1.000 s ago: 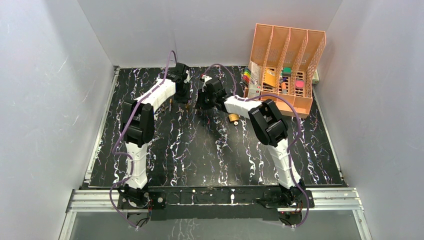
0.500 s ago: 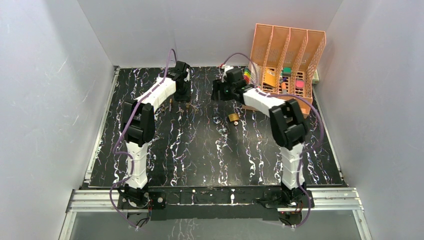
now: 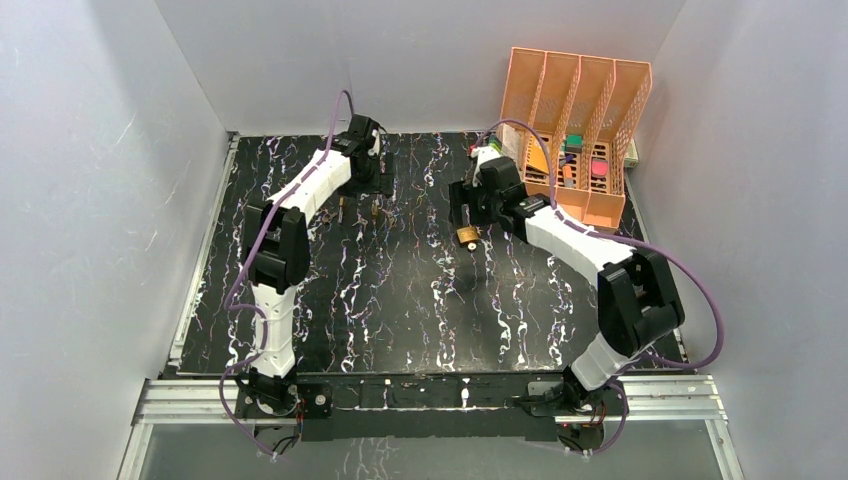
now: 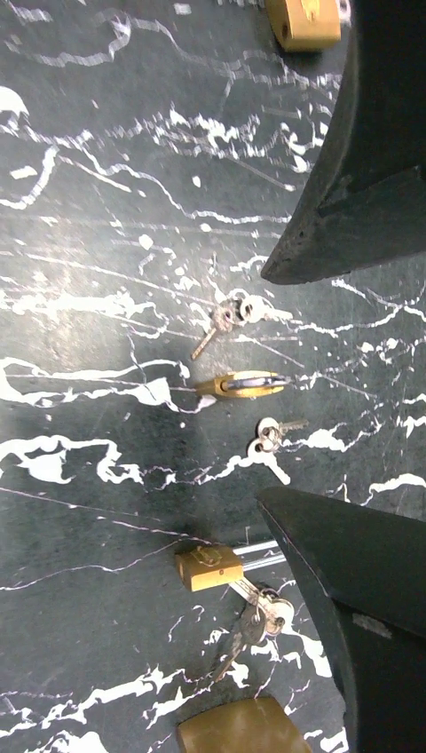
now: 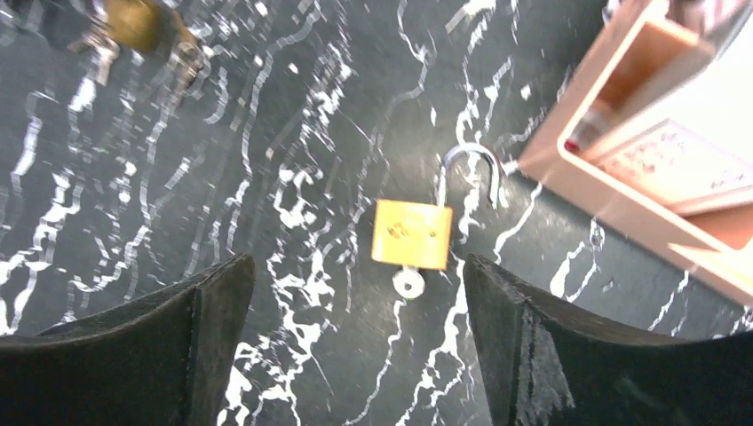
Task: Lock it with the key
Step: Place the key at the center of the board, then pick up the lock from the center of the board.
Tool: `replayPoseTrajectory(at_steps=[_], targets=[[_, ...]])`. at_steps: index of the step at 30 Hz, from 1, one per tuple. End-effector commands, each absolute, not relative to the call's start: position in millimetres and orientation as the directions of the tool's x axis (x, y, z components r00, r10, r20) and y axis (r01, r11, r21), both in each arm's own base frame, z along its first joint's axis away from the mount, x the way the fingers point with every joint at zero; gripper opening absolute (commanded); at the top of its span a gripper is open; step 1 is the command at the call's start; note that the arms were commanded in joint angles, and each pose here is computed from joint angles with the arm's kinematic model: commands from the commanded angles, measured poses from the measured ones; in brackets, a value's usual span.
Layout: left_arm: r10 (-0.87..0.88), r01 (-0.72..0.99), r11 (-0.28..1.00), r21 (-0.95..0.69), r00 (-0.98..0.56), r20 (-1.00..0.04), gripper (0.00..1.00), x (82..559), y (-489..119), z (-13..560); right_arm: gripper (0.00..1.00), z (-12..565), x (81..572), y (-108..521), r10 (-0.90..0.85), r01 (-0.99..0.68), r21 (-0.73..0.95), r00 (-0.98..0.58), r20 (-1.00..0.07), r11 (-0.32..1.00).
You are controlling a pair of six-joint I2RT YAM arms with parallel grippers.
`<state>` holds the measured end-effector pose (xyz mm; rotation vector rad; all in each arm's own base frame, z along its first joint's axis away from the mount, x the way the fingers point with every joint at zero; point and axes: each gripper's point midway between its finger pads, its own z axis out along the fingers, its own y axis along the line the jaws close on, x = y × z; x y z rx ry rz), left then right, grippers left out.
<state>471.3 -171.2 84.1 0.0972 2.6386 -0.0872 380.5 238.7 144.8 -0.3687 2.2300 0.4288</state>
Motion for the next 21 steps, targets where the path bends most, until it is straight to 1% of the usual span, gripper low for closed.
replayPoseTrajectory(at_steps=[1, 4, 5, 6, 10, 17, 21], targets=[[0.035, 0.113, 0.989, -0.097, -0.808, -0.589, 0.85, 476.9, -180.4, 152.8, 0.98, 127.6, 373.8, 221.8, -0.11, -0.323, 0.151, -0.666, -0.738, 0.934], [0.026, 0.121, 0.986, -0.115, -0.792, -0.61, 0.89, 472.3, -183.2, 169.3, 0.99, 112.6, 374.6, 217.7, -0.115, -0.292, 0.132, -0.695, -0.71, 0.947], [0.024, 0.122, 0.985, -0.118, -0.787, -0.617, 0.96, 470.1, -182.9, 174.6, 0.99, 107.6, 375.3, 216.6, -0.117, -0.281, 0.124, -0.705, -0.699, 0.952], [0.023, 0.125, 0.985, -0.121, -0.783, -0.621, 0.98, 467.7, -182.6, 178.8, 0.99, 103.3, 375.8, 215.4, -0.117, -0.27, 0.118, -0.717, -0.687, 0.956], [0.02, 0.138, 0.982, -0.132, -0.76, -0.65, 0.98, 458.0, -179.8, 197.3, 0.99, 90.2, 377.1, 220.6, -0.123, -0.261, 0.115, -0.741, -0.66, 0.958], [0.024, 0.184, 0.97, -0.161, -0.729, -0.684, 0.98, 444.6, -181.9, 213.2, 0.98, 72.2, 378.9, 230.9, -0.148, -0.247, 0.072, -0.76, -0.633, 0.966], [0.036, 0.199, 0.967, -0.158, -0.722, -0.691, 0.98, 439.6, -179.8, 216.2, 0.95, 61.7, 381.6, 232.6, -0.159, -0.242, 0.053, -0.77, -0.617, 0.969]])
